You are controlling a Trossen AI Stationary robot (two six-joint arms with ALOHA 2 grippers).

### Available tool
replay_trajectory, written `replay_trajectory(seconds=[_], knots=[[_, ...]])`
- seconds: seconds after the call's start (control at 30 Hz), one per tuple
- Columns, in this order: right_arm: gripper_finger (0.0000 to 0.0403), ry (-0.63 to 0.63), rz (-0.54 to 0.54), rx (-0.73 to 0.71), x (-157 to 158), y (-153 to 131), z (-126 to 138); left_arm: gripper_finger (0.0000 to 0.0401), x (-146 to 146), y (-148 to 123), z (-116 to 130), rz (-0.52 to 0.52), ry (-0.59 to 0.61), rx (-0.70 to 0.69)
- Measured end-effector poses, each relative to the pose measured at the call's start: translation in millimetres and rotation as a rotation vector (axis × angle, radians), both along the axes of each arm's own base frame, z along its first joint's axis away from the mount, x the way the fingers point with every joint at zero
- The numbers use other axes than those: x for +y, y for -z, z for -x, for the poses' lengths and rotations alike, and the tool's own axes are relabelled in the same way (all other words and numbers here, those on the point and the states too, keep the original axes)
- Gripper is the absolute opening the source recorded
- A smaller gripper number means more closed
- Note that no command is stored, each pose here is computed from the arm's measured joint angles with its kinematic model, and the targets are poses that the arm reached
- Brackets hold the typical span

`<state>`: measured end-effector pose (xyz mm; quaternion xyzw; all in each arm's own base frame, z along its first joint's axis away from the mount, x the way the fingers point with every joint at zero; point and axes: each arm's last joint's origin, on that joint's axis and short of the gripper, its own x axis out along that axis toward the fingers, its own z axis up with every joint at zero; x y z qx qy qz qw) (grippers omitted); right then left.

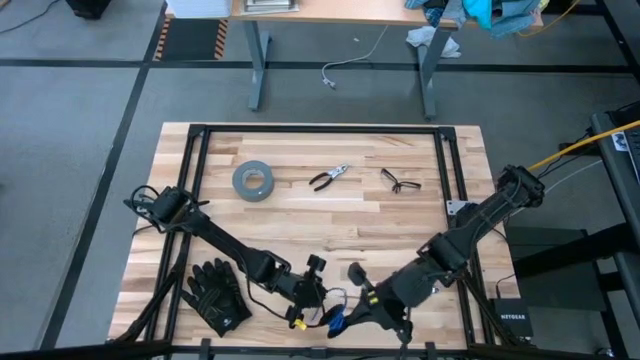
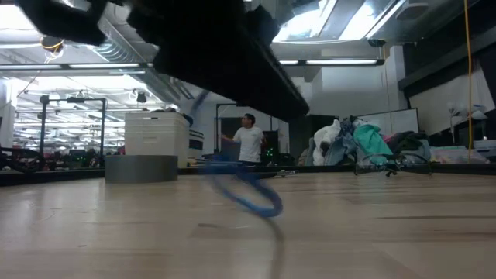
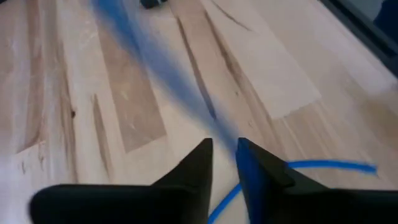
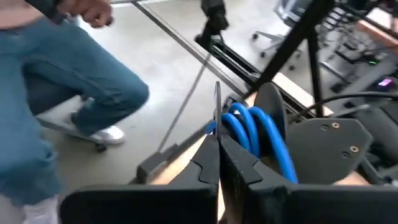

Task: Coil cords
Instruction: Coil the blue wire cable onto the black spool

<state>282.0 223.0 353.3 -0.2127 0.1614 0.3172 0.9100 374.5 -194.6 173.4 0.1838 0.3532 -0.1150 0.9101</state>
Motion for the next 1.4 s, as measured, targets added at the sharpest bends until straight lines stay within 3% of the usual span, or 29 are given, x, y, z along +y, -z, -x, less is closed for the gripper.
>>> replay_trajectory(seconds=[0.2, 0.57, 0.87, 1.0, 1.23, 1.4], knots=[[0.0001, 0.130, 0.080, -0.019, 0, 1, 5, 0.0004, 1, 0, -1, 0.003, -0.007, -0.003], [0.0001, 0.151, 0.085, -0.041, -1, 0, 3, 0.0001, -1, -4, -4, 0.002, 0.033, -0.052], [0.0001, 0.242, 0.134, -0.021, -5, 3, 5, 0.0000, 1, 8, 9, 0.021, 0.053, 0.137], [0.0001, 0.274, 0.134, 0.008, -9, 3, 8, 0.0000, -1, 5, 13, 0.011, 0.056, 0.149], [0.0001, 0.283, 0.128, 0.024, -10, 4, 9, 0.0002, 3, -14, 14, 0.082, -0.032, 0.110], [0.0001, 0.296, 0.141, 0.041, -11, 6, 10, 0.0036, 5, -15, 14, 0.089, -0.057, 0.106]])
